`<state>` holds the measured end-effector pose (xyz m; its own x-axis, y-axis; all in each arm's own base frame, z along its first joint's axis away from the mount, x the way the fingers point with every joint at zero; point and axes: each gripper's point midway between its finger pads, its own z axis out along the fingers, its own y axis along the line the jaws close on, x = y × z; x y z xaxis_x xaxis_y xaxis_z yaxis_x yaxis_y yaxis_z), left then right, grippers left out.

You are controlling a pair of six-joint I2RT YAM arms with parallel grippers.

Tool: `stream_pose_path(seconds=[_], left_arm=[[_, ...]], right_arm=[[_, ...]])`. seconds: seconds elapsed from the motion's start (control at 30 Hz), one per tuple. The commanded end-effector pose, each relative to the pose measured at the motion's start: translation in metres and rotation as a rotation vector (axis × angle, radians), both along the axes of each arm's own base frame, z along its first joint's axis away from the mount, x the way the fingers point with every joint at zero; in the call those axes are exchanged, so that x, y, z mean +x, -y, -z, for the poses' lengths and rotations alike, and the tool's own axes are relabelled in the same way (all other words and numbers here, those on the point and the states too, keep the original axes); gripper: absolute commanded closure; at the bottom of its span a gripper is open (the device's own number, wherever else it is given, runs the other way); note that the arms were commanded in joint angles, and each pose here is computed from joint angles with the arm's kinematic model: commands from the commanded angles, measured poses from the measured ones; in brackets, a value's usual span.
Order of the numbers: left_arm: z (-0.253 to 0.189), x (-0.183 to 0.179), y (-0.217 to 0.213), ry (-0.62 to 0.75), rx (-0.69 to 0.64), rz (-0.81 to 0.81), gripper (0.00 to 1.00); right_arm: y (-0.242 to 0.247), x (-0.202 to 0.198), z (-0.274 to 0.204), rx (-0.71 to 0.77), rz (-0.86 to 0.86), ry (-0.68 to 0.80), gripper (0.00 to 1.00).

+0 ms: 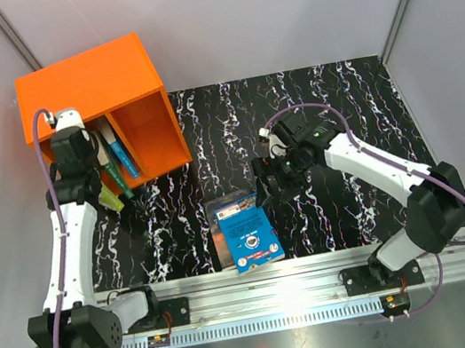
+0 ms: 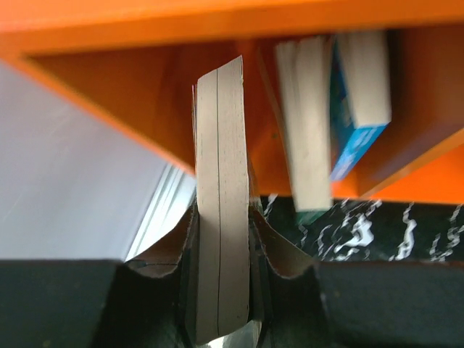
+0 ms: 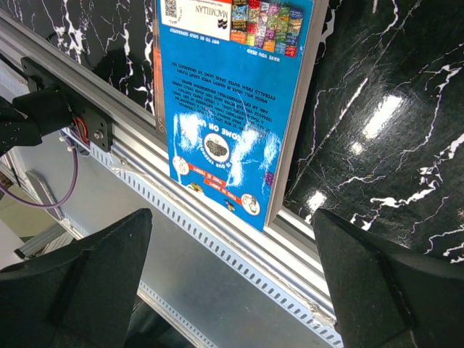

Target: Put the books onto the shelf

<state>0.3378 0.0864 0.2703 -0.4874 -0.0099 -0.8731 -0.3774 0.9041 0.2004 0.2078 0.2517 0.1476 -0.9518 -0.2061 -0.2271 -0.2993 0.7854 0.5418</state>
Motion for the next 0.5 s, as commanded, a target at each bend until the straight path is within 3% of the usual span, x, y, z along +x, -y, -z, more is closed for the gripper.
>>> stream_pose_path(seconds=[0.0,0.2,0.47], left_arm=[[-0.043,0.036,0.008,0.203,-0.01,0.063,1.0],[-0.041,0.053,0.012,0.225,0.003,0.115,1.0],[-0.047,0.06,-0.009,0.296,0.17,0.115,1.0]], right_arm=[[-0.006,0.008,-0.002,0.035,-0.007,0.016,0.0],[-0.01,0.013,0.005,0.036,-0.01,0.016,0.0],[-0.015,0.015,0.011,0.047,-0.014,-0.009,0.0]])
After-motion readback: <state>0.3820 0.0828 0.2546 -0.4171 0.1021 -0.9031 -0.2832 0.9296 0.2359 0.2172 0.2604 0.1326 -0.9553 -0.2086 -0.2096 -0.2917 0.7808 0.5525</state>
